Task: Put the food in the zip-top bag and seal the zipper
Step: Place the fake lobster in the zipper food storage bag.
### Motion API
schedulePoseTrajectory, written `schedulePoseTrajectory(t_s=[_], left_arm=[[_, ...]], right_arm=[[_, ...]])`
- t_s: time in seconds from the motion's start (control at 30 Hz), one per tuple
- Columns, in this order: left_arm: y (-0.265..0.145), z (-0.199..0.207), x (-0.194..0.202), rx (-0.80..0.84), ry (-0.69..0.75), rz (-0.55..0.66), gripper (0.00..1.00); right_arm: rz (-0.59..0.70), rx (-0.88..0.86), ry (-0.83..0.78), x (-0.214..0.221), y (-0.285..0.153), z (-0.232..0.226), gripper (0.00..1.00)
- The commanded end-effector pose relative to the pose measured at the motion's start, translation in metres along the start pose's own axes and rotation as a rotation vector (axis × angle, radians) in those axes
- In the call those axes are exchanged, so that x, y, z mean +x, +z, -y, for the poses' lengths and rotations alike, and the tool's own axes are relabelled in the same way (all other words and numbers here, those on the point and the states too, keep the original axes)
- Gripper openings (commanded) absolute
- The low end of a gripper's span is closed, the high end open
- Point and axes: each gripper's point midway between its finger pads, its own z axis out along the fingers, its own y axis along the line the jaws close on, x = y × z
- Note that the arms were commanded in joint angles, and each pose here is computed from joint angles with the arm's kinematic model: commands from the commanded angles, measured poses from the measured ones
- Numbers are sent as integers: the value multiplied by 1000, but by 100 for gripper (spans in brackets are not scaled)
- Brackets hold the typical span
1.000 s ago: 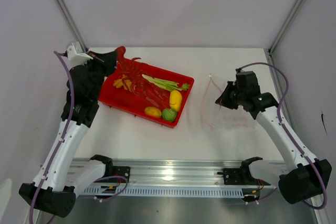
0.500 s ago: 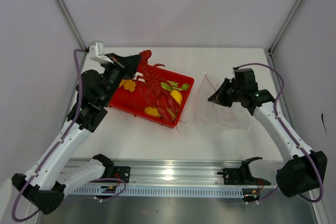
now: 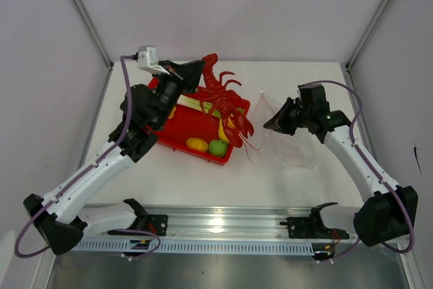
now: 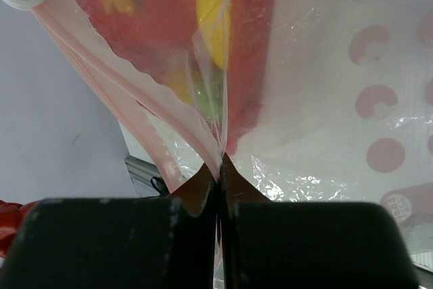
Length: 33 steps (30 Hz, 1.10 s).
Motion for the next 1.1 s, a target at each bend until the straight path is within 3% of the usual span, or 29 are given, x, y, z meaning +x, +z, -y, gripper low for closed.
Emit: schedulePoseTrajectory(t_s=[0.0, 0.43, 1.07], left_arm=[[-1, 29, -54, 31, -34, 178, 1], [5, 45, -60, 15, -16, 221, 1], [12, 62, -33, -25, 132, 295, 1]], right_arm=[[36, -15, 14, -11, -3, -12, 0], [71, 6, -3, -10, -10, -12, 0], [-7, -167, 122, 8, -37, -54, 0]])
